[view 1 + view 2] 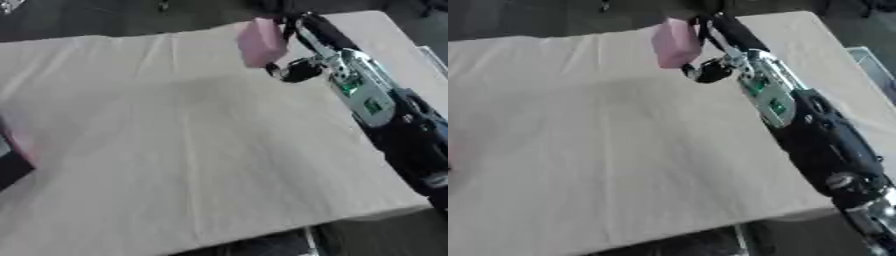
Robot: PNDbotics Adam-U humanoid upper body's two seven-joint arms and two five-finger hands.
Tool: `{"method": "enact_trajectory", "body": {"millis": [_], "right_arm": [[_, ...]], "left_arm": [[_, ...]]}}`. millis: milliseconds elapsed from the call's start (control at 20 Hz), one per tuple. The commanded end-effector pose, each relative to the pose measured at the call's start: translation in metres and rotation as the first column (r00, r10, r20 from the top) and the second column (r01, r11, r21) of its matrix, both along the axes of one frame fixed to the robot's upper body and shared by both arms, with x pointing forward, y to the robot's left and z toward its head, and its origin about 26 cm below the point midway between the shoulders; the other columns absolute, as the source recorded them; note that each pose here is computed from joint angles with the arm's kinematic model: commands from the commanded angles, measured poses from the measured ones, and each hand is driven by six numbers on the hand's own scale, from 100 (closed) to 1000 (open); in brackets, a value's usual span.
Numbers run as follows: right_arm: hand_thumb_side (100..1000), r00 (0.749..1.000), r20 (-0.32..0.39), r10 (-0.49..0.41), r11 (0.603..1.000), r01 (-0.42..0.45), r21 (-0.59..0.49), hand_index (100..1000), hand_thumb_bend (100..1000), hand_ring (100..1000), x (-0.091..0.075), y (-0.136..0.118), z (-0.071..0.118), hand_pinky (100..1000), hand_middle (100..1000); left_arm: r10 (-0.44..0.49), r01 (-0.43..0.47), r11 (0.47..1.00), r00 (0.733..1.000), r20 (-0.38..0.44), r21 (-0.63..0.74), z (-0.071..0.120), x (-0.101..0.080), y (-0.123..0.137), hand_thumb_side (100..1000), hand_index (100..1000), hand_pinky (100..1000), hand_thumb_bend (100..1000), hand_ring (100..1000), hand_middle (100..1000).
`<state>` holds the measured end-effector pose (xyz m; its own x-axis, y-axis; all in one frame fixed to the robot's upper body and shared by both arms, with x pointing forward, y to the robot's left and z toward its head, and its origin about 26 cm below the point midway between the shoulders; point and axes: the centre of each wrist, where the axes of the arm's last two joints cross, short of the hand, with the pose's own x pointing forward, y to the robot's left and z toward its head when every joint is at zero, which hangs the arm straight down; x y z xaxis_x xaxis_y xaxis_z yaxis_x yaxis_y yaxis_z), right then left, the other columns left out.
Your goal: Pick up the objects with one hand, pass them to the other hand, and then place them into the box on the other side of the table.
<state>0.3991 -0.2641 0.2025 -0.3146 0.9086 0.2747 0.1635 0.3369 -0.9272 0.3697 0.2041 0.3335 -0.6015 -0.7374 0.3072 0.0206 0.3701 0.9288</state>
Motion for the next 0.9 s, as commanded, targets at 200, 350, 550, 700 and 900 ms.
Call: {"method": "enact_trajectory", "body": {"millis": [200,350,550,700,900], "right_arm": [[100,1.0,0.02,-0.007,0.999,0.007,0.036,600,349,731,0.003,0.014,0.004,795,477],[100,1.0,0.006,0.01,0.999,-0.01,0.037,597,349,730,0.004,0.021,0.001,795,476],[100,1.0,-0.005,0.026,0.999,-0.026,0.038,597,350,727,0.006,0.029,-0.001,791,475],[100,0.999,-0.009,0.045,0.998,-0.045,0.037,598,348,726,0.006,0.036,-0.002,789,475],[100,0.998,-0.018,0.06,0.997,-0.059,0.045,599,344,725,0.009,0.044,-0.001,787,474]], "left_arm": [[-0.133,0.137,0.984,0.99,-0.041,0.112,0.01,-0.017,-0.044,634,835,871,227,782,781],[-0.137,0.144,0.976,0.989,-0.059,0.163,0.003,-0.013,-0.062,602,851,876,292,795,792],[-0.115,0.131,0.973,0.989,-0.093,0.191,-0.008,0.0,-0.075,574,858,887,323,801,798],[-0.106,0.135,0.968,0.984,-0.145,0.21,-0.015,0.009,-0.082,577,856,897,323,805,798],[-0.132,0.17,0.96,0.976,-0.173,0.223,-0.017,0.009,-0.093,576,856,903,372,812,800]]}}
